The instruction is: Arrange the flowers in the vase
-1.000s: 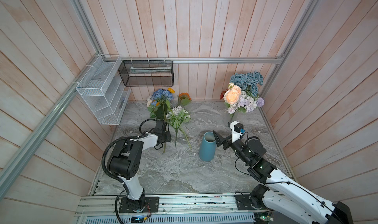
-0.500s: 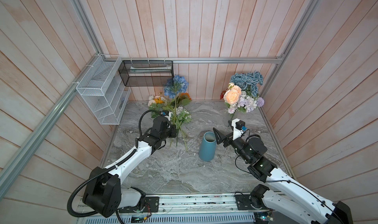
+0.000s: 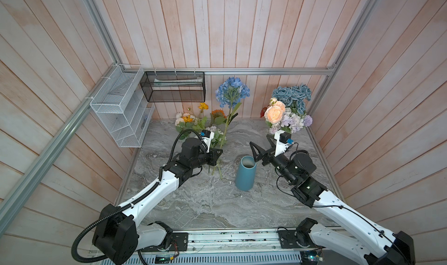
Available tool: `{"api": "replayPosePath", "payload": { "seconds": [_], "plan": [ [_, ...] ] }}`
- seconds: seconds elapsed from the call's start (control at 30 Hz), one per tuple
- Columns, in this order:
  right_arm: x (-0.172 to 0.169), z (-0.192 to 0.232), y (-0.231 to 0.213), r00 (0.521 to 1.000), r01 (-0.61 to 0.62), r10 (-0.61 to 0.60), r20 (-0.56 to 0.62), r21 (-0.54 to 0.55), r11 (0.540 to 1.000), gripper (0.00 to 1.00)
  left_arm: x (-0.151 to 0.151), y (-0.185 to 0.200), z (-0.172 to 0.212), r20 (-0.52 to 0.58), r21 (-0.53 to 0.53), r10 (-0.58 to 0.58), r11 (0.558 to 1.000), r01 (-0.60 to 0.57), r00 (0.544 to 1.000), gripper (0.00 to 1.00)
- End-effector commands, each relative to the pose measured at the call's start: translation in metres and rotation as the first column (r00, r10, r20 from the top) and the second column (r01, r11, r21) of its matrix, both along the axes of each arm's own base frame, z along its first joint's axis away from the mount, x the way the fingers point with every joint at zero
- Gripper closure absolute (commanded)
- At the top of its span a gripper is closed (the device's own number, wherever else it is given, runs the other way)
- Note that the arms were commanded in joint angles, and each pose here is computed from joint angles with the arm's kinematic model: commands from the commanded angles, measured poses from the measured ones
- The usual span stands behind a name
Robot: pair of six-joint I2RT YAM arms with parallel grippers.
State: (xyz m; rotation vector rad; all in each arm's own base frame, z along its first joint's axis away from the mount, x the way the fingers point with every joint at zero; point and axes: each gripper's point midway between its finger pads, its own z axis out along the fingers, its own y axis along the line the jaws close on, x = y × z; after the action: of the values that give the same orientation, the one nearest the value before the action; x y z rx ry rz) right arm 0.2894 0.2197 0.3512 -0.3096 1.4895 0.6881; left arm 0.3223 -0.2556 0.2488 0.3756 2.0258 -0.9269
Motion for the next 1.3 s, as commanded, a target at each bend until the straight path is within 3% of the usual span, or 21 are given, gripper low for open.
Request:
{"api": "replayPosePath", "payload": {
  "seconds": [0.0, 0.23, 0.43, 0.53, 0.7, 0.87, 1.17, 1.27],
  "plan": [
    [-0.006, 0.022, 0.018, 0.993, -0.118, 0.117, 0.014, 0.061, 0.991, 0.06, -0.012, -0.006, 0.056, 0.190, -0.106, -0.025, 0.993, 0.045, 0.982, 1.00],
    [-0.010, 0.035, 0.062, 0.940, -0.337, 0.341, -0.013, 0.116, 0.934, 0.16, -0.038, 0.000, 0.078, 0.361, -0.181, 0.012, 0.982, 0.058, 0.932, 1.00],
    [-0.032, 0.053, 0.084, 0.850, -0.526, 0.523, 0.061, 0.161, 0.835, 0.22, -0.048, -0.006, 0.076, 0.409, -0.174, -0.001, 0.982, 0.079, 0.912, 1.00],
    [-0.035, 0.056, 0.091, 0.822, -0.567, 0.565, 0.066, 0.174, 0.805, 0.24, -0.052, -0.012, 0.075, 0.426, -0.166, -0.025, 0.981, 0.106, 0.904, 1.00],
    [-0.029, 0.051, 0.098, 0.814, -0.577, 0.579, 0.046, 0.188, 0.795, 0.32, -0.061, -0.027, 0.073, 0.463, -0.135, -0.089, 0.976, 0.169, 0.882, 1.00],
    [-0.028, 0.052, 0.100, 0.808, -0.585, 0.587, 0.056, 0.200, 0.786, 0.49, -0.068, -0.038, 0.072, 0.490, -0.105, -0.123, 0.974, 0.199, 0.863, 1.00],
    [-0.030, 0.052, 0.100, 0.803, -0.592, 0.592, 0.061, 0.186, 0.784, 0.98, -0.071, -0.043, 0.068, 0.488, -0.097, -0.137, 0.973, 0.210, 0.862, 1.00],
    [-0.030, 0.053, 0.100, 0.802, -0.594, 0.594, 0.064, 0.182, 0.783, 1.00, -0.071, -0.044, 0.069, 0.487, -0.098, -0.136, 0.973, 0.209, 0.863, 1.00]
  ]
}}
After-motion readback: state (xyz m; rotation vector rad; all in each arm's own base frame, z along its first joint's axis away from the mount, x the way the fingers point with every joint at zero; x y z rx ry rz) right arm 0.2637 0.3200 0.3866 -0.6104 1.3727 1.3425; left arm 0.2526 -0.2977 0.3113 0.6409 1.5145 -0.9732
